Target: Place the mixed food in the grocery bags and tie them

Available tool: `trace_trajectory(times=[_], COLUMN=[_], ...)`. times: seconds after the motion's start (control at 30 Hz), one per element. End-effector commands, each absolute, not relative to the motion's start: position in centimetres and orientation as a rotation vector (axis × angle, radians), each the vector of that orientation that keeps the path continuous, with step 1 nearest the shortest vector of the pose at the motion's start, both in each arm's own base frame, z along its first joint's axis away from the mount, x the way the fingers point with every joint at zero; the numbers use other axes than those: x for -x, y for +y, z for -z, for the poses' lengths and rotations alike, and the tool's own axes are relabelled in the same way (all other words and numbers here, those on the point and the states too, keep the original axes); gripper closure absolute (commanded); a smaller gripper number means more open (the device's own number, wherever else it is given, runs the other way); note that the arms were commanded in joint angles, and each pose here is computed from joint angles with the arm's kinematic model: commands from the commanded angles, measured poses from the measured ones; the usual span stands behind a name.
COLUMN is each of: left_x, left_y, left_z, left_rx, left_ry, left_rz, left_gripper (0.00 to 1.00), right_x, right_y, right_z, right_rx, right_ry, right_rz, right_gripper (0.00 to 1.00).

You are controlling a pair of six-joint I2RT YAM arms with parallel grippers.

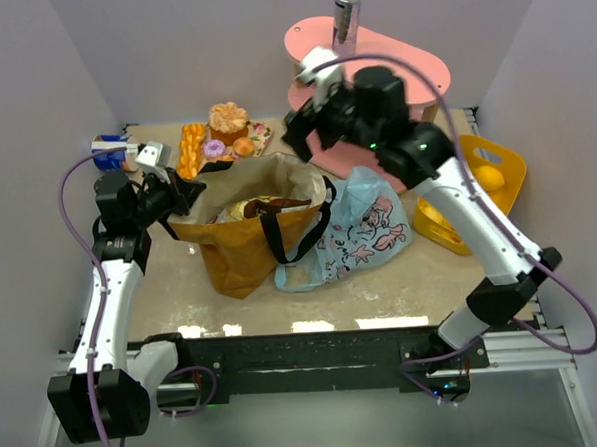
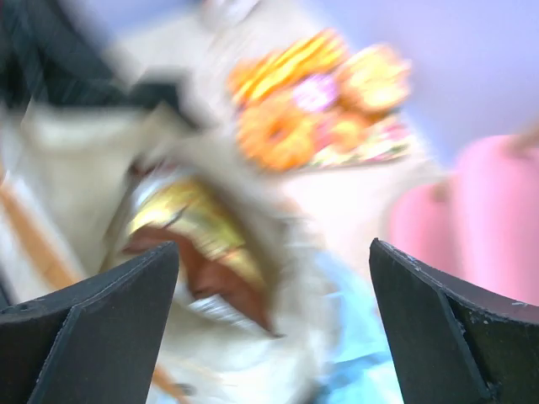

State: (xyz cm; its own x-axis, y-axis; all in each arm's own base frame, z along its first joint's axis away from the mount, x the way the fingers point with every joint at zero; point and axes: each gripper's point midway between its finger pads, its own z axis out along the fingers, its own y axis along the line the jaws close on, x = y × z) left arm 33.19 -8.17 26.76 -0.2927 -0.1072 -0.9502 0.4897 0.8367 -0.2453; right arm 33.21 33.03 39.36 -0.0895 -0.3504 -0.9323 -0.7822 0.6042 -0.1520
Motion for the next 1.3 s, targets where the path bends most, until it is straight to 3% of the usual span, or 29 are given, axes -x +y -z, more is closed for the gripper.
trace_trajectory(times=[0.0, 0.23, 0.47, 1.27], left_x=[-33.4, -33.4, -33.3, -33.3], left_y=[-8.2, -8.4, -8.6, -9.0], left_z=[-27.9, -27.9, -27.8, -27.5], left_rx=[-0.292, -0.297, -0.303, -0.317], left_ry=[1.740, 1.741, 1.742, 1.747], left_rz=[0.596, 0.608, 0.627, 0.658], left_gripper=[1.00, 1.00, 1.00, 1.00], right_x=[-37.4, -42.7, -48.1, -56.2], right_y=[27.4, 22.6, 19.0, 17.2], right_z=[-46.7, -48.6, -47.0, -41.5], right_rx=[0.578, 0.409, 0.260, 0.184], right_ry=[1.580, 1.526, 1.512, 1.559], right_rz=[-0.503, -0.459, -0.309, -0.240], right_gripper=[0.02, 0.01, 0.02, 0.07])
